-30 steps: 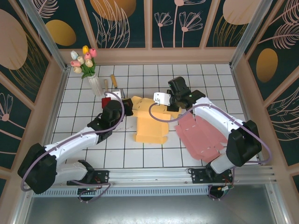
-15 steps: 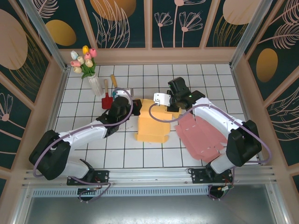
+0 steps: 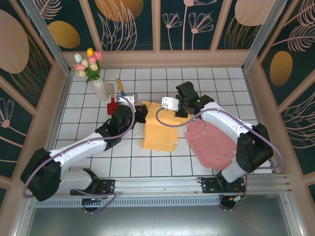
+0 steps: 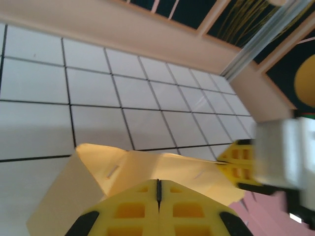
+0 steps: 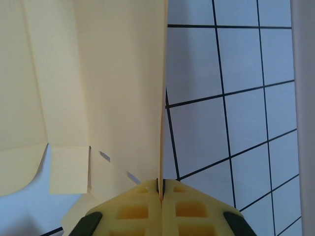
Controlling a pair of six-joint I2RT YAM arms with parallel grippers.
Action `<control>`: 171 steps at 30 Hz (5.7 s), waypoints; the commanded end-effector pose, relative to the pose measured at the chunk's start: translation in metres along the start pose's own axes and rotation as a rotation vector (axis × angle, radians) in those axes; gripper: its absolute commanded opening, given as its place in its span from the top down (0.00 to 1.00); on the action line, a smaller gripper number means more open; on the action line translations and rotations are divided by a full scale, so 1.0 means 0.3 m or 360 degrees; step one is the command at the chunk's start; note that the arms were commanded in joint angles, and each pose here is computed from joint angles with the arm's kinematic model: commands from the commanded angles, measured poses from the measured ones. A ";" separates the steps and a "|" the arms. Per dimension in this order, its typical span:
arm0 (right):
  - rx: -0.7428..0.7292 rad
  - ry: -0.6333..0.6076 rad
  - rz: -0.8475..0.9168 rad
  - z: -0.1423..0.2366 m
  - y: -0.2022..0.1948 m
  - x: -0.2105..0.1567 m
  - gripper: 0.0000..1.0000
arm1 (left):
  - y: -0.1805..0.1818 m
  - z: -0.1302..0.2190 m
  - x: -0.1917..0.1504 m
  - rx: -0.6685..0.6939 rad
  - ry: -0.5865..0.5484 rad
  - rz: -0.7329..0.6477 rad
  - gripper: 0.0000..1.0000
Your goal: Fold the paper box
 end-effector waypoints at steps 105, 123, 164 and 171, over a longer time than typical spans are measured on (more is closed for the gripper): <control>-0.0908 -0.0236 0.0984 -0.125 0.324 0.063 1.00 | 0.375 0.201 -0.324 0.0013 -0.0166 -0.0194 0.69; -0.0899 -0.0228 0.0929 -0.119 0.309 0.063 1.00 | 0.332 0.165 -0.351 -0.0203 -0.0038 -0.0231 0.66; -0.0879 -0.0196 0.0883 -0.142 0.319 0.058 1.00 | 0.253 0.067 -0.376 -0.0191 0.0041 -0.0256 0.78; -0.0881 -0.0203 0.0877 -0.141 0.319 0.059 1.00 | 0.310 0.143 -0.383 -0.0037 0.0007 -0.0204 0.74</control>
Point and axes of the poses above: each hand's point on the last joint's axis, 136 mm out from that joint toward the fingers, its own z axis back along the fingers, its own y axis along the line the jaws close on, x = y × z, the point moved 8 cm from there along z, back along the fingers, and after that the axes turned 3 degrees about z, right-handed, at the moved point
